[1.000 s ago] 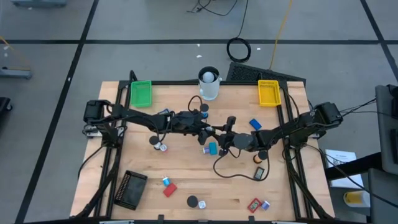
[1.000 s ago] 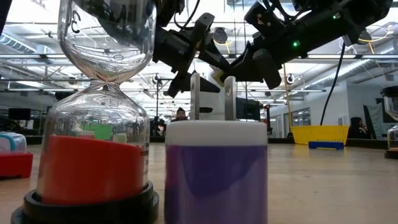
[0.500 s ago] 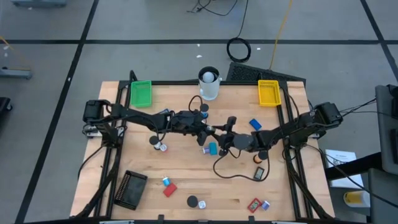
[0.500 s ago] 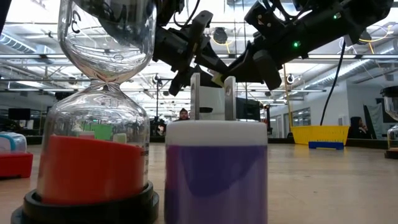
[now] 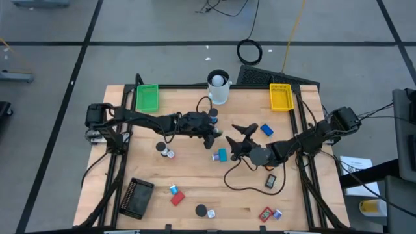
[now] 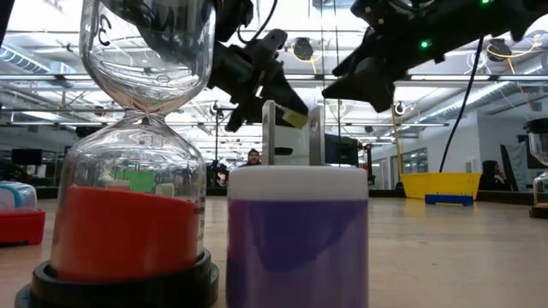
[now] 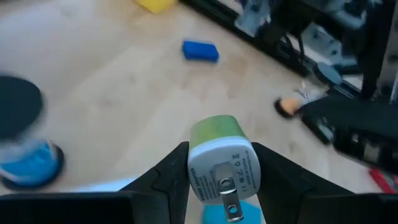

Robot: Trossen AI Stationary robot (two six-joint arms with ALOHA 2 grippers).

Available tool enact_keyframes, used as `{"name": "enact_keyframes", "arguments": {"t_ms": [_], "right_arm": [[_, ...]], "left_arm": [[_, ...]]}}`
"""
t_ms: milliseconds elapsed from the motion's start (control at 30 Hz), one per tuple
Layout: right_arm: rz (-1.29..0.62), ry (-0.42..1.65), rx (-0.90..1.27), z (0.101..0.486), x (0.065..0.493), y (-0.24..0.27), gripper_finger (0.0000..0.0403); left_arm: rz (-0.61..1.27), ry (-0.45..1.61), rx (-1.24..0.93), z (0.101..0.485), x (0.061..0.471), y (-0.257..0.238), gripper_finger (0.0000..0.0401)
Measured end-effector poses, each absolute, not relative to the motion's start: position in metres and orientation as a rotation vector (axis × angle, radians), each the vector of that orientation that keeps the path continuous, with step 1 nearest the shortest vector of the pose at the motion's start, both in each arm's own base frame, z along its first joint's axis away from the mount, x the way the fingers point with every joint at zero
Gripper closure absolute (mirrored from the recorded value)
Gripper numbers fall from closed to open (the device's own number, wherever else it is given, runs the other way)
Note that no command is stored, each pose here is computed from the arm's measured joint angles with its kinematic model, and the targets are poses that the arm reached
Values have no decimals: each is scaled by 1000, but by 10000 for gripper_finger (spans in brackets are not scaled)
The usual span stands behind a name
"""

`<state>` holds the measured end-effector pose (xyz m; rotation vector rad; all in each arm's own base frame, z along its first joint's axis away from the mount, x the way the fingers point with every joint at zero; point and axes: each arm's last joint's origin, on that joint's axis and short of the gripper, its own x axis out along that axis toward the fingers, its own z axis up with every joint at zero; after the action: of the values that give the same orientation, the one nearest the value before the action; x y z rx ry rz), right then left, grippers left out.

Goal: Pick & Place Office items
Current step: Put the right green charger adapter into the black bin

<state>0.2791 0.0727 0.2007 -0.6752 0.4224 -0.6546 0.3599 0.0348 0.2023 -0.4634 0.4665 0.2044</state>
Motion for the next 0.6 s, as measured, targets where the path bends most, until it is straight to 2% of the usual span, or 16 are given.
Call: {"name": "enact_keyframes", "arguments": {"t_ms": [133, 233, 600], "right_arm": [[-651, 421, -642, 201, 276, 73, 121], [-632, 439, -595, 193, 272, 70, 154], [-549, 474, -498, 165, 257, 64, 366]], "left_arm": [[221, 526, -419, 209, 349, 39, 251], [211, 561, -382, 223, 337, 36, 251], [147, 925, -367, 265, 250, -15, 250]]}}
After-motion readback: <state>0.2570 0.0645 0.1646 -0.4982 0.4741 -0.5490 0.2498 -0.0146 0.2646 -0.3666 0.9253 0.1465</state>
